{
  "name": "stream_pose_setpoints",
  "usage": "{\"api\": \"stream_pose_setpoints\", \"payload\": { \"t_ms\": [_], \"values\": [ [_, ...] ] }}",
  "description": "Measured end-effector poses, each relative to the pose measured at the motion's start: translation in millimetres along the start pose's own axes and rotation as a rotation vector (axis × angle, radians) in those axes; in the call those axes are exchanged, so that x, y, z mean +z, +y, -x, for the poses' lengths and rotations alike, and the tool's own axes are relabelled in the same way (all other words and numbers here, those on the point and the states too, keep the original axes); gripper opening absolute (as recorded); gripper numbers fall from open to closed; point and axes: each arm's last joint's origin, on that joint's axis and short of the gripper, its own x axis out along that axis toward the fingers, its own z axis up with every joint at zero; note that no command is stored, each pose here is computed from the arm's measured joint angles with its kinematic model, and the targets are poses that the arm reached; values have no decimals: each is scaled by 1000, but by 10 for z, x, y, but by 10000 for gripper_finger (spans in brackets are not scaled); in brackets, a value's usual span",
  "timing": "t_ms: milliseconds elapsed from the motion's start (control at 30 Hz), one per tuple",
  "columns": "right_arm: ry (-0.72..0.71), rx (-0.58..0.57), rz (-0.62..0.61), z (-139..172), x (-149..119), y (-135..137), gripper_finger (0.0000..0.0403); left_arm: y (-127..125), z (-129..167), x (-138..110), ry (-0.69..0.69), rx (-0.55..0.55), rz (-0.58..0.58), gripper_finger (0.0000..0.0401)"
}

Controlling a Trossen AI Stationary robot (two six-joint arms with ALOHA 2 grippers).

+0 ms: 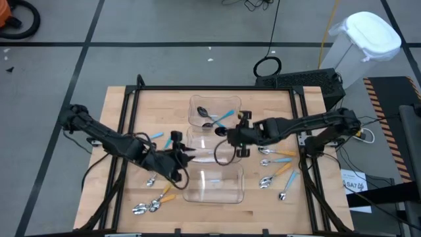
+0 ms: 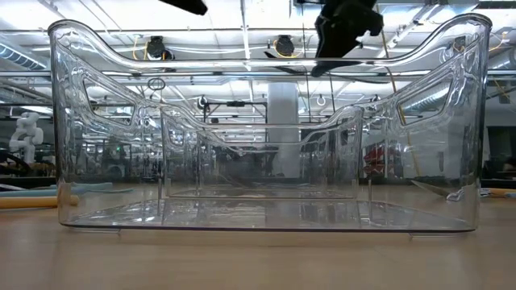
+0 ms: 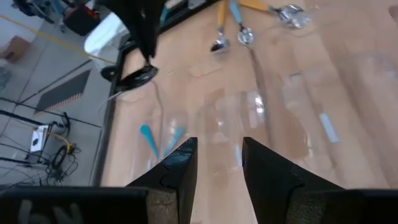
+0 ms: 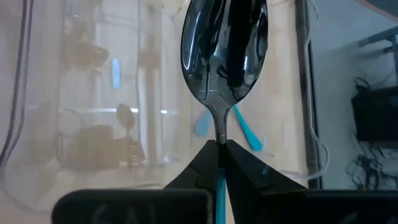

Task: Sort silverware by color (type)
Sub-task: Put the dark blue spoon into the top transparent bin

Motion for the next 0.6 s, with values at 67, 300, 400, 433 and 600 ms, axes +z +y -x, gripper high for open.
{"api": "stream_pose_setpoints", "payload": {
  "t_ms": [67,300,400,433,600],
  "values": [
    [-21,14,-3,-36,23,-71,11,70,48,-126,-12,13,32,127],
    [-119,66,-28,-156,99,-340,11,199,271,-527,-132,33,146,127],
    [-166,82,-45,-201,123,-466,11,250,366,-653,-154,34,189,127],
    [-179,85,-46,-214,127,-506,11,258,388,-694,-155,33,197,127],
    [-257,97,-51,-270,151,-701,11,260,414,-820,-153,31,220,127]
  ]
}}
